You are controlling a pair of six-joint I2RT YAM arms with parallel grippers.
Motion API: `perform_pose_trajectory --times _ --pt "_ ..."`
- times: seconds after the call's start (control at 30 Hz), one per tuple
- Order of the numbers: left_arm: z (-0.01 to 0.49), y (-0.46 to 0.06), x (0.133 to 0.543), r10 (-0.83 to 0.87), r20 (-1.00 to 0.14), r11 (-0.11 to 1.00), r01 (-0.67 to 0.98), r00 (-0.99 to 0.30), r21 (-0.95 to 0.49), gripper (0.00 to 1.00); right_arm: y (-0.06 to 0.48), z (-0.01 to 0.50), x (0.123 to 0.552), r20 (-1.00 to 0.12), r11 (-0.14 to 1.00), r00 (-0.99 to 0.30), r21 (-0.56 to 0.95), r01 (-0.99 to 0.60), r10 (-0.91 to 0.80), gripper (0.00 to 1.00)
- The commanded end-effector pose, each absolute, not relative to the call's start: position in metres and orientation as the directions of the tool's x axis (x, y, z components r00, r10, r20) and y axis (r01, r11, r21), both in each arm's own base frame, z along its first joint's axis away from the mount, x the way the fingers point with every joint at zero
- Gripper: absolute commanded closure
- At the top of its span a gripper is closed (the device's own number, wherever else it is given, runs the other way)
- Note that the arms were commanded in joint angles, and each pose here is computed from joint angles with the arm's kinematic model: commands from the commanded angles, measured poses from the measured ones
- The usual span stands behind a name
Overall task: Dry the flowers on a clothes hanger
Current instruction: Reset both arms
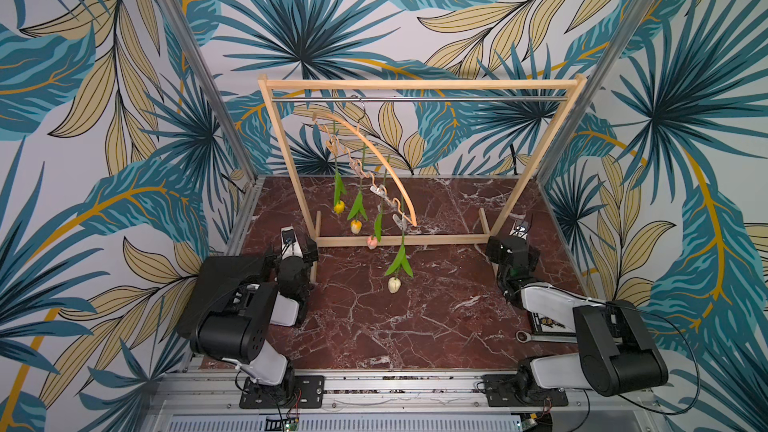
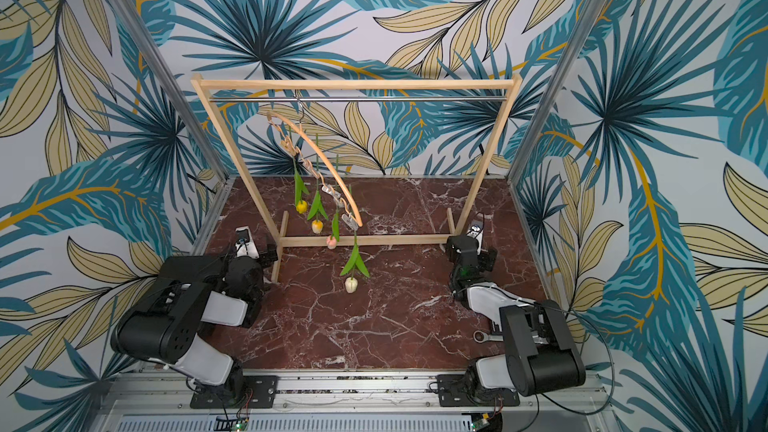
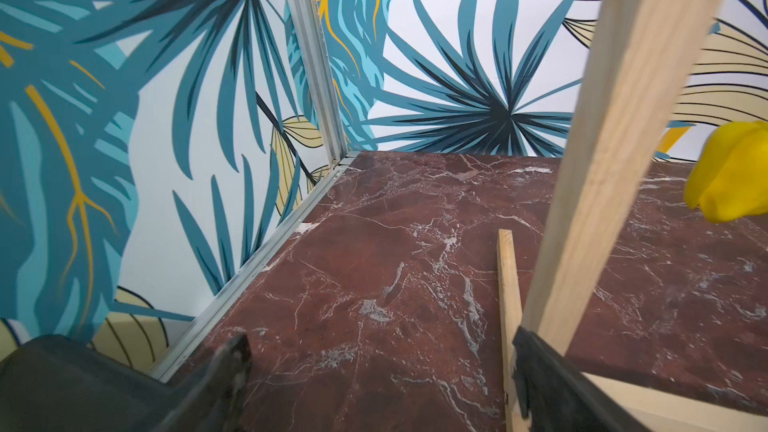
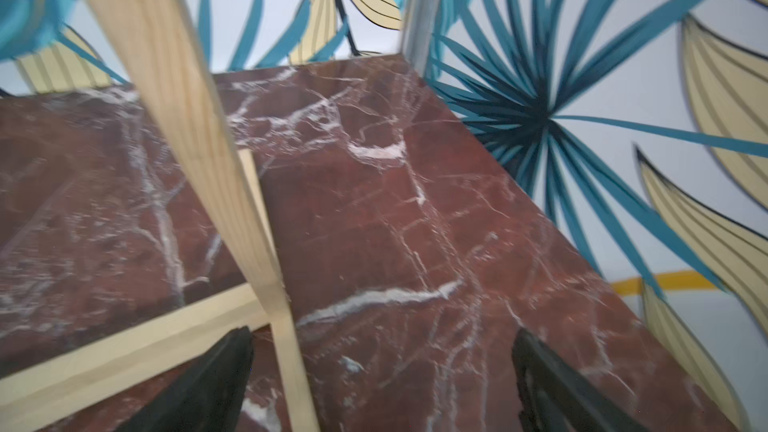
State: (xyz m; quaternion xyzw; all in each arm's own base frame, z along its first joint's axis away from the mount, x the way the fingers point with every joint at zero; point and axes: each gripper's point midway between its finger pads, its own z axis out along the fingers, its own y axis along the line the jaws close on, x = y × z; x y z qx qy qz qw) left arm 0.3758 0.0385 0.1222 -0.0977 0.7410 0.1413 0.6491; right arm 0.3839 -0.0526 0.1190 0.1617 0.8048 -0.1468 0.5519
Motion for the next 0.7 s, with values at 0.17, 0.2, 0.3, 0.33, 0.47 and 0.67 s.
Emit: perform_pose_trajectory --times 0.17,0.2,0.3,0.33,0.47,0.67 --pt "0.122 0.038 0.391 -0.043 -0.986 0.973 -0.229 -0.162 -0.005 0.0 -0.025 0.109 0.399 -0.952 0.981 -0.298 0.017 0.193 0.075 0.0" --pt "0.122 0.041 0.394 -0.053 -0.984 0.97 -0.244 -0.171 -0.01 0.0 -0.024 0.109 0.399 -0.95 0.981 -0.303 0.021 0.195 0.08 0.0" --pt "0.121 0.043 0.396 -0.055 -0.983 0.968 -0.251 -0.177 -0.009 0.0 -0.025 0.11 0.399 -0.952 0.981 -0.297 0.019 0.194 0.078 0.0" --pt "0.121 0.043 0.396 -0.055 -0.982 0.968 -0.251 -0.18 -0.008 0.0 -0.025 0.11 0.398 -0.951 0.981 -0.298 0.019 0.196 0.077 0.0" --pt "0.121 0.043 0.396 -0.053 -0.982 0.968 -0.251 -0.18 -0.006 0.0 -0.025 0.111 0.398 -0.953 0.981 -0.294 0.017 0.195 0.075 0.0" --pt "0.121 0.039 0.398 -0.037 -0.982 0.97 -0.242 -0.184 0.009 0.0 -0.024 0.111 0.398 -0.953 0.981 -0.293 0.016 0.192 0.072 0.0"
